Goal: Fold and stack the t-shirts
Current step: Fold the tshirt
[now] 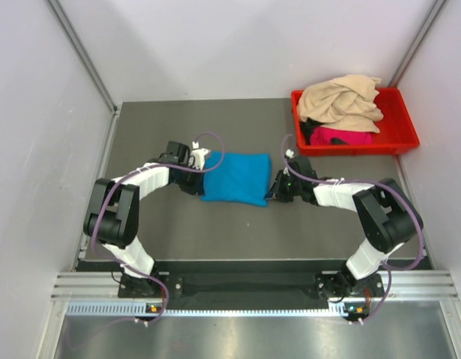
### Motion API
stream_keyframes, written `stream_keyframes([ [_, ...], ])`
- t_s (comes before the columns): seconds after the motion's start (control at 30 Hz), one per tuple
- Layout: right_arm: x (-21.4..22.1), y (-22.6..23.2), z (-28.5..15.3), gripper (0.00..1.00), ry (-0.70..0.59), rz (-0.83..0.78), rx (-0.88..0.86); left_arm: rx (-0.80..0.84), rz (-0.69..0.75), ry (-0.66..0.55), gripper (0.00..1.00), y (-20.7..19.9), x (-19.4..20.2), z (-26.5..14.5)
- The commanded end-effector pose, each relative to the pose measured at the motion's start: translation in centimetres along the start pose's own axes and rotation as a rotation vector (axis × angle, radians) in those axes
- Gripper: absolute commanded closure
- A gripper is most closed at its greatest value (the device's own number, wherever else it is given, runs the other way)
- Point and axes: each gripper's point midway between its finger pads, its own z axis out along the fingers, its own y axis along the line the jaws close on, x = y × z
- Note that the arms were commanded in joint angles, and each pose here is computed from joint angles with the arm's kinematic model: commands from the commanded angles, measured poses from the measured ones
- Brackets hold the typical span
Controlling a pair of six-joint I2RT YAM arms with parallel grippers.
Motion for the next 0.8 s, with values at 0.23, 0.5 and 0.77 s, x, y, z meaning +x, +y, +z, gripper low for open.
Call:
stream_keyframes([
  [0.23, -0.7, -0.5, -1.1, 1.00, -0.019, -0.042, 0.007, -0.099, 0.116, 0.068, 1.00, 2.2, 1.9, -1.5],
  [0.5, 0.6, -0.5, -1.5, 1.00, 0.000, -0.037, -0.014, -0.082, 0.152, 0.113, 1.00, 1.7, 3.4, -2.3],
  [0.77, -5.4, 1.9, -1.6, 0.48, -0.084, -0.184, -0.008, -0.023, 0.164, 0.111, 1.00, 0.5, 3.6, -2.6],
])
